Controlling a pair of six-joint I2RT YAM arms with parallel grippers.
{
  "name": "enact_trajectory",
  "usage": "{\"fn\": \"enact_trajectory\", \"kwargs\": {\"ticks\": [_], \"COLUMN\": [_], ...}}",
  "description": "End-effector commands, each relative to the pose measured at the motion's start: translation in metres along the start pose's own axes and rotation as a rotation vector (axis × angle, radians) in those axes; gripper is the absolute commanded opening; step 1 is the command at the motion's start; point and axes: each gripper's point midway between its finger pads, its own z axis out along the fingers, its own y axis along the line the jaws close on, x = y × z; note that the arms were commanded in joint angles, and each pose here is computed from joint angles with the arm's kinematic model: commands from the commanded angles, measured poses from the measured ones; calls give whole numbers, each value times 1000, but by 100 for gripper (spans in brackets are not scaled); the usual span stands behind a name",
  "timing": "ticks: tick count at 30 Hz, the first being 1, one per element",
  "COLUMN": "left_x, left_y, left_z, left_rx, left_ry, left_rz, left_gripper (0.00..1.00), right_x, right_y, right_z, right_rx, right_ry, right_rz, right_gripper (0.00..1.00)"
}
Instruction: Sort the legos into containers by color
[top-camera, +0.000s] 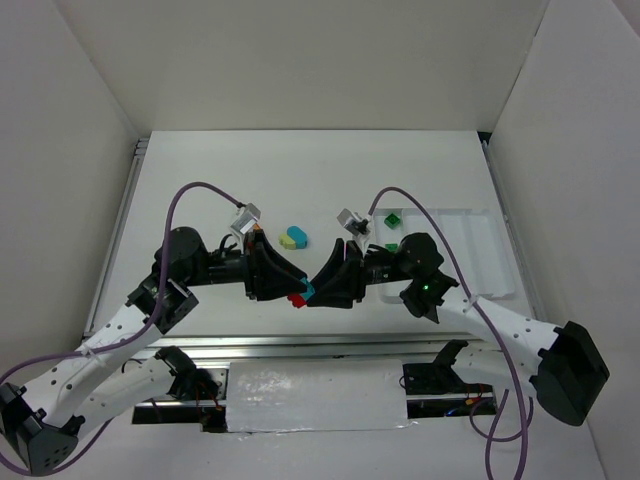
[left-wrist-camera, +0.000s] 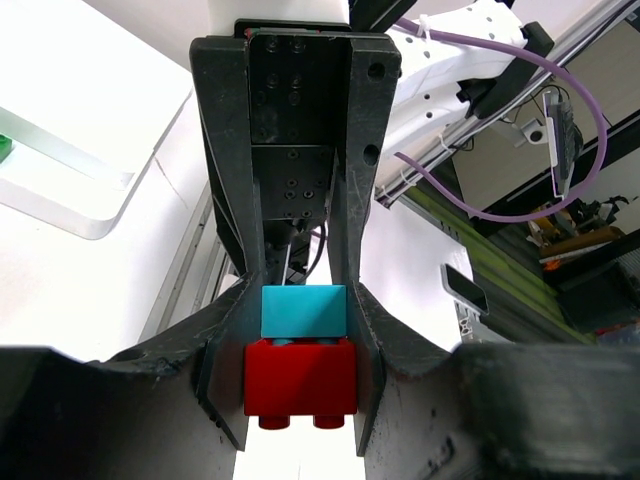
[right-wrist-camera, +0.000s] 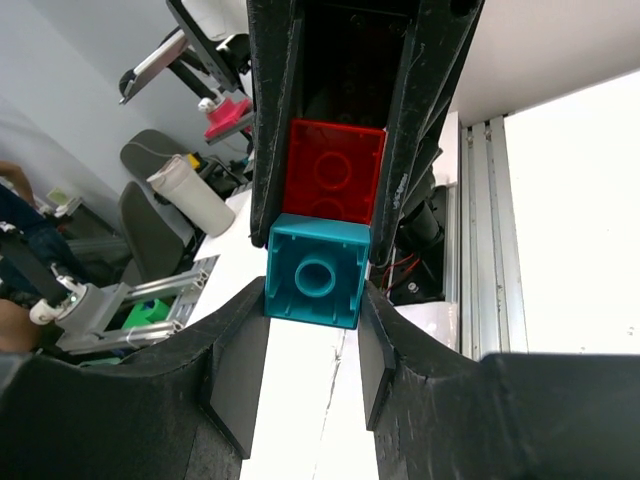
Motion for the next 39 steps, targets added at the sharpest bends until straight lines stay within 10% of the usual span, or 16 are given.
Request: {"fn": "enact_trajectory", "kwargs": {"ticks": [1,11,22,39], "left_x": [-5,-12,-27,-54], "left_y": [-38,-26,-10,-20], "left_z": [-13,-7,-2,-8], "left_rx": [133,84,-10,-39], "left_ry": [16,-17,-76,-183], "left_rz": [60,49,18,98], "left_gripper": [0,0,99,99], "right_x": [-5,-7,-7,-41], "right_y": [13,16,9,0], "right_z": [-17,-12,-7,-18], "right_rx": [-58,-90,-71,77], "right_ry": [-14,-19,-23,-247], "right_rz": [-110,-73,-58,-66], "right_gripper": [0,0,0,0]}}
